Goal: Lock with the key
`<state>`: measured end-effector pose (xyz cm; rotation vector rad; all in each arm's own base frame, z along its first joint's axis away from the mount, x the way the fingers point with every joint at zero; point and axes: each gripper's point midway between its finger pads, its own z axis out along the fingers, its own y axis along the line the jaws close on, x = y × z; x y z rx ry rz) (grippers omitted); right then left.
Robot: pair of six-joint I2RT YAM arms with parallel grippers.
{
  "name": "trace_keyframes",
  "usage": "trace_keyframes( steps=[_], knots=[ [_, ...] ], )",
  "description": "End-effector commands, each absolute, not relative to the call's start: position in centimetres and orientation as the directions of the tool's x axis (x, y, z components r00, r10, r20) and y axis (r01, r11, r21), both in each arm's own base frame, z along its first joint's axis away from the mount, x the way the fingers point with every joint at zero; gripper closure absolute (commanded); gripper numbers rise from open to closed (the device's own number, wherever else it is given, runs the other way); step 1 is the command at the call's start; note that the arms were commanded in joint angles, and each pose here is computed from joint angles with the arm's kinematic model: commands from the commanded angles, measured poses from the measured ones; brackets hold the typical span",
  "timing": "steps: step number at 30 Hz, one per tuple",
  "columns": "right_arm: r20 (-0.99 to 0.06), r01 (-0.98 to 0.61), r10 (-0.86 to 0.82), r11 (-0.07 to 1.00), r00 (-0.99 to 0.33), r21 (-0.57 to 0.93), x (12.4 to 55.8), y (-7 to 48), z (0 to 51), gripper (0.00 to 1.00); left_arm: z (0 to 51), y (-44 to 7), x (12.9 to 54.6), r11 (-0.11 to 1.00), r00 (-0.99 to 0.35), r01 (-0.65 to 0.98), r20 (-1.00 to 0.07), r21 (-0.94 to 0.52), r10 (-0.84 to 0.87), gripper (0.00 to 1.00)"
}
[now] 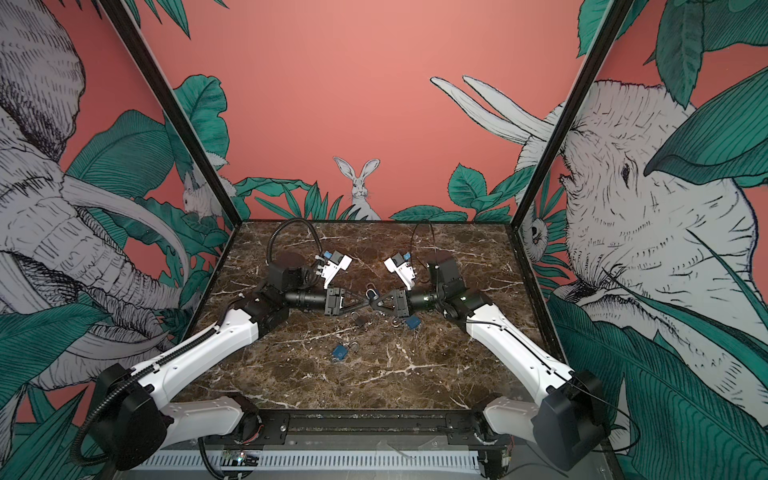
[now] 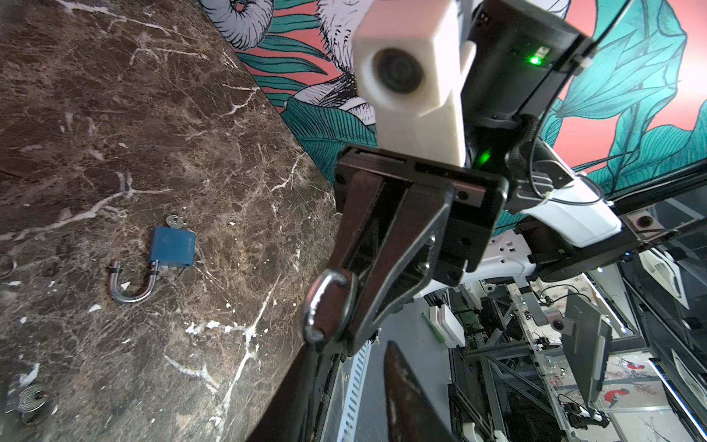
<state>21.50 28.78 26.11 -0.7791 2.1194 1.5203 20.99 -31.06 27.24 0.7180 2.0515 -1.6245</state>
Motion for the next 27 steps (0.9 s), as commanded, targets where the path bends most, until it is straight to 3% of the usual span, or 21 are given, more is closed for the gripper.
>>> trace_keyframes(
  steps=[1,9,18,27],
  knots=[
    [-0.662,-0.692,-0.201,0.193,-0.722,0.696,21.0,29.6,27.5,1.0,27.9,-30.6,22.2,0.21,-0.745,0.664,-0.66,-0.717,0.103,0.67],
    [-0.654,-0.688,-0.215,0.186,-0.725,0.702,20.9,30.0,27.1,1.0,28.7,-30.8,22.5,0.181,-0.732,0.678,-0.675,-0.712,0.091,0.65],
    [-0.657,-0.691,-0.215,0.182,-0.723,0.7,21.2,30.2,27.3,1.0,28.5,-31.1,21.4,0.119,-0.75,0.66,-0.646,-0.741,0.139,0.78],
    [-0.653,-0.688,-0.221,0.176,-0.725,0.704,21.2,30.5,27.4,1.0,28.1,-31.3,21.4,0.103,-0.758,0.65,-0.636,-0.752,0.141,0.81]
  ],
)
